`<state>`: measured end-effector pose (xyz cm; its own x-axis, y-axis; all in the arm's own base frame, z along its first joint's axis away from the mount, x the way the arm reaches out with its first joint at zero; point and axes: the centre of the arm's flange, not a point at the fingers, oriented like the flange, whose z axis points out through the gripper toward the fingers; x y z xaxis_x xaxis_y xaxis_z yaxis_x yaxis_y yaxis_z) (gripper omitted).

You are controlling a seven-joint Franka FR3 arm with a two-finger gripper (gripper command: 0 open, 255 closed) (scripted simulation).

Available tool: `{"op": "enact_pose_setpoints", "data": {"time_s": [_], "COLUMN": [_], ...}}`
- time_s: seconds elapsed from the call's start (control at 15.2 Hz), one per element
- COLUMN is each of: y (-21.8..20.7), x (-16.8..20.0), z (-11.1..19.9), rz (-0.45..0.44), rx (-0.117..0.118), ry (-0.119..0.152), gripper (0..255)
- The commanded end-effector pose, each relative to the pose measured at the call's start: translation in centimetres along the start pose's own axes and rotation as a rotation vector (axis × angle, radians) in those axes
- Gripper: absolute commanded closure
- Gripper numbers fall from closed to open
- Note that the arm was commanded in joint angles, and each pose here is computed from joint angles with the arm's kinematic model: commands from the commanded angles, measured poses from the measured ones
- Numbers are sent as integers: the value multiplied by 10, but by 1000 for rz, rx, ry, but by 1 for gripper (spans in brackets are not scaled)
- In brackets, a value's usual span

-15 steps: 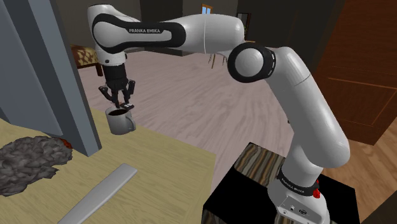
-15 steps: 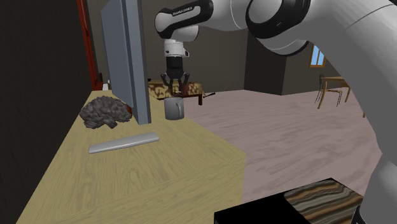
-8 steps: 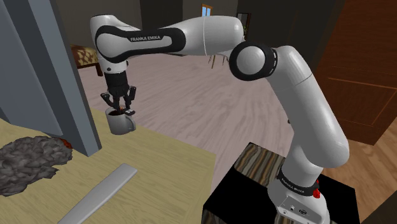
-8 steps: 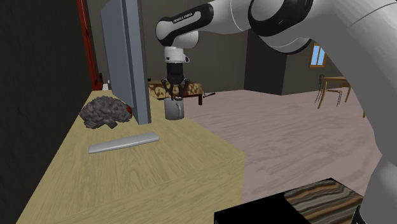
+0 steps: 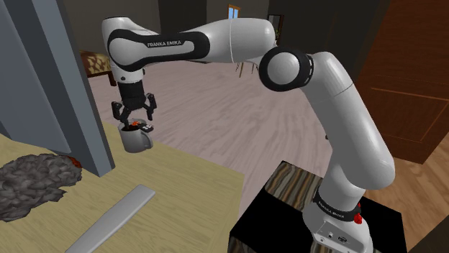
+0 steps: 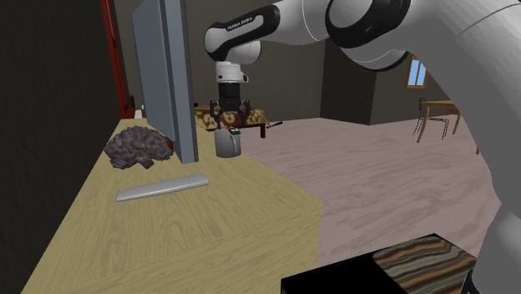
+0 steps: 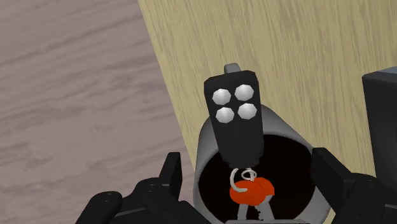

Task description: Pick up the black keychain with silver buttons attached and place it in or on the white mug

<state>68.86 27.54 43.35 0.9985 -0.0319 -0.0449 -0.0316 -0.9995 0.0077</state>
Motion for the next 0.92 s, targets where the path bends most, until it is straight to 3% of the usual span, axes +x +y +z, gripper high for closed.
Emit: {"op": "enact_pose_setpoints", "data": {"time_s": [0.0,0.07,0.33,0.86], "y": [0,0,0,0], "x": [0,0,0,0], "z": [0,0,-50,-50], "rz": [0,0,0,0], "rx": [0,0,0,0], "ry": [0,0,0,0], "gripper": [0,0,0,0]}}
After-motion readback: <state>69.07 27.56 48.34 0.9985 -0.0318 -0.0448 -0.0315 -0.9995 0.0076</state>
